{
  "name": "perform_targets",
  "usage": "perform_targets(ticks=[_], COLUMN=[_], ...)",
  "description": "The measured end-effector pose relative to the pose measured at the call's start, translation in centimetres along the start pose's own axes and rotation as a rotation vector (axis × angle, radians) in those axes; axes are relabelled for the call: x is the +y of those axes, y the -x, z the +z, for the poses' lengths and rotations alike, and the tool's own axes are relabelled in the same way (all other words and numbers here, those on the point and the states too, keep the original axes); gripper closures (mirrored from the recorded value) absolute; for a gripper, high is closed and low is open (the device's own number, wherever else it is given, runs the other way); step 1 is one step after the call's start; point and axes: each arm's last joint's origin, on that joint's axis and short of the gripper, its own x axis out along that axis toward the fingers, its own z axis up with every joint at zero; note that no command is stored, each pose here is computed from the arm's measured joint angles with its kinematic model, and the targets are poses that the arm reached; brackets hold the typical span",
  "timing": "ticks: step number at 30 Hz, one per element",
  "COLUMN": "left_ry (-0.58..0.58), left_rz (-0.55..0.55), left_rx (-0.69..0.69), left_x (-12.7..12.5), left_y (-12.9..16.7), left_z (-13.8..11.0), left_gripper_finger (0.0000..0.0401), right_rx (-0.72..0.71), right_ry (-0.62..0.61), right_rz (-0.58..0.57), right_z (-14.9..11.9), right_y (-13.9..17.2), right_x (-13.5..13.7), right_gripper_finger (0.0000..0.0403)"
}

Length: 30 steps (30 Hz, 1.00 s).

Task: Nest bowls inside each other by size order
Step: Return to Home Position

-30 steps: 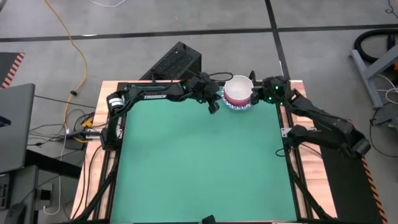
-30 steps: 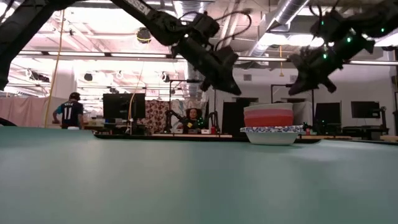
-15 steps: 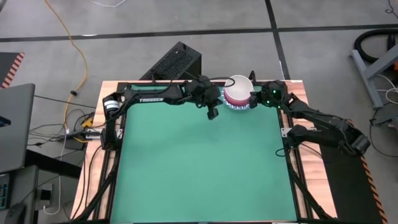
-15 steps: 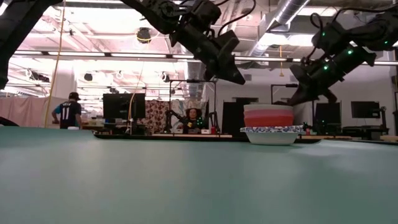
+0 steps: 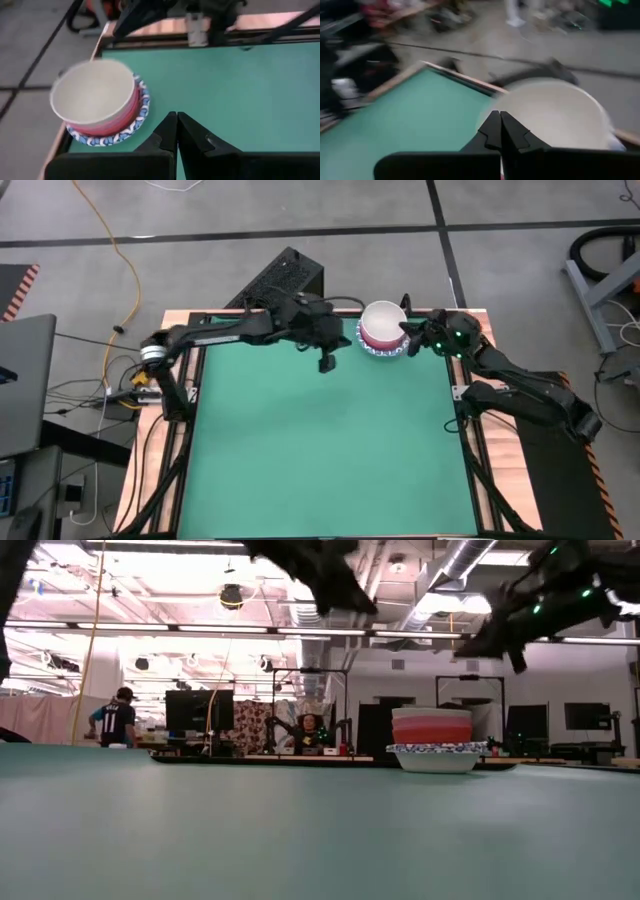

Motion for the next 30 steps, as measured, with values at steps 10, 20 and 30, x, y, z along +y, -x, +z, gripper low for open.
perform_targets(ticks=[10,20,30], left_ry=[-0.086,-0.075,0.005], left_rz=[0.005,0.079,0.105], left_rx=[-0.264,-0.461,-0.509], left_x=[-1.7,-3.5,-4.9], left_y=[12.9,19.8,23.0], left_z=[3.5,-1.7,-7.4], left_gripper_finger=[0.0401,0.0401,0.0401], right_rx=[-0.208,-0.357,-0.317], right_ry=[0.173,0.241,0.184], right_rz=[0.482,0.581,0.668], right_z=[2.3,3.5,1.3], right_y=[5.0,8.6,10.0], right_x=[2.8,3.9,3.7], right_gripper_finger=[0.0392,0.0392,0.0392])
